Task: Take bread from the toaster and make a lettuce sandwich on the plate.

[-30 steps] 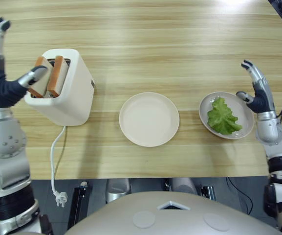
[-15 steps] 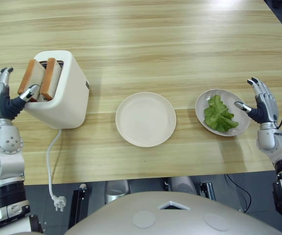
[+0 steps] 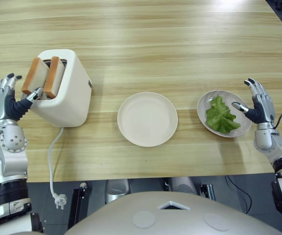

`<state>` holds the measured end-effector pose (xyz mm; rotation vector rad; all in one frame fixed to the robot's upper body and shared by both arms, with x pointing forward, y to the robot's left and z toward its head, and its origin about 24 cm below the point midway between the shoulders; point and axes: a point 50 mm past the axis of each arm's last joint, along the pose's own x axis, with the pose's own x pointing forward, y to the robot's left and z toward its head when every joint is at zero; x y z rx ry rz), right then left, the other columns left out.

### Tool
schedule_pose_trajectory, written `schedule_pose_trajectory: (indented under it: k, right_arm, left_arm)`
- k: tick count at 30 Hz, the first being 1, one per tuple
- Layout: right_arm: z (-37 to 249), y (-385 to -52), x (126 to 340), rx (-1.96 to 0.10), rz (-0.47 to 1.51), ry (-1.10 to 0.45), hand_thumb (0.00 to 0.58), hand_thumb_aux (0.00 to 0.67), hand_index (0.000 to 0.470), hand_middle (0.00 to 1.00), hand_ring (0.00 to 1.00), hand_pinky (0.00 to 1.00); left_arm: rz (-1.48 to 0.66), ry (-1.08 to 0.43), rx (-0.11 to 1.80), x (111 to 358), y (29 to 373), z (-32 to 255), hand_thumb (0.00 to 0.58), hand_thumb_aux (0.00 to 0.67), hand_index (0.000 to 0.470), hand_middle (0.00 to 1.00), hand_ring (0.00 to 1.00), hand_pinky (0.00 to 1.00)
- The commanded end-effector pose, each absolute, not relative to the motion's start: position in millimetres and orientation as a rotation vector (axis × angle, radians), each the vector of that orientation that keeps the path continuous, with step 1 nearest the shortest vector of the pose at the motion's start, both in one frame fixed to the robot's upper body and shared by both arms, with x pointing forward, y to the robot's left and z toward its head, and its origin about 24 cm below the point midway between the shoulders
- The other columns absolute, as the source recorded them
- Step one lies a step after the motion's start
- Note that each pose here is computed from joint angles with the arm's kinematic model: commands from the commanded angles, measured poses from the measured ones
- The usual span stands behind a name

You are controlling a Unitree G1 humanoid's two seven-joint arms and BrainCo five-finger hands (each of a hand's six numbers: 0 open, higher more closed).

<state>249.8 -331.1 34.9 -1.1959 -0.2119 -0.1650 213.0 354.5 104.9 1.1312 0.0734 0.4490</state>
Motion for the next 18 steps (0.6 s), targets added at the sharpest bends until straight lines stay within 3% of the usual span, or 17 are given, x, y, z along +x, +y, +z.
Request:
schedule_pose_trajectory:
  k: [1, 11, 18]
  right_arm:
    - [33, -327, 251, -1.184, -0.154, -0.219, 0.0, 0.0, 0.0, 0.0, 0.0, 0.0]
    - [27, -319, 253, -1.171, -0.122, -0.215, 0.0, 0.0, 0.0, 0.0, 0.0, 0.0]
    - [24, -316, 255, -1.167, -0.111, -0.203, 0.0, 0.0, 0.0, 0.0, 0.0, 0.0]
  left_arm:
    - [0.417, 0.057, 1.128, 216, 349, 104, 0.58, 0.67, 0.46, 0.0, 0.0, 0.0]
    - [0.364, -0.004, 1.13, 226, 332, 107, 0.58, 0.67, 0.46, 0.0, 0.0, 0.0]
    - [0.367, -0.085, 1.141, 229, 322, 124, 0.58, 0.67, 0.46, 0.0, 0.0, 0.0]
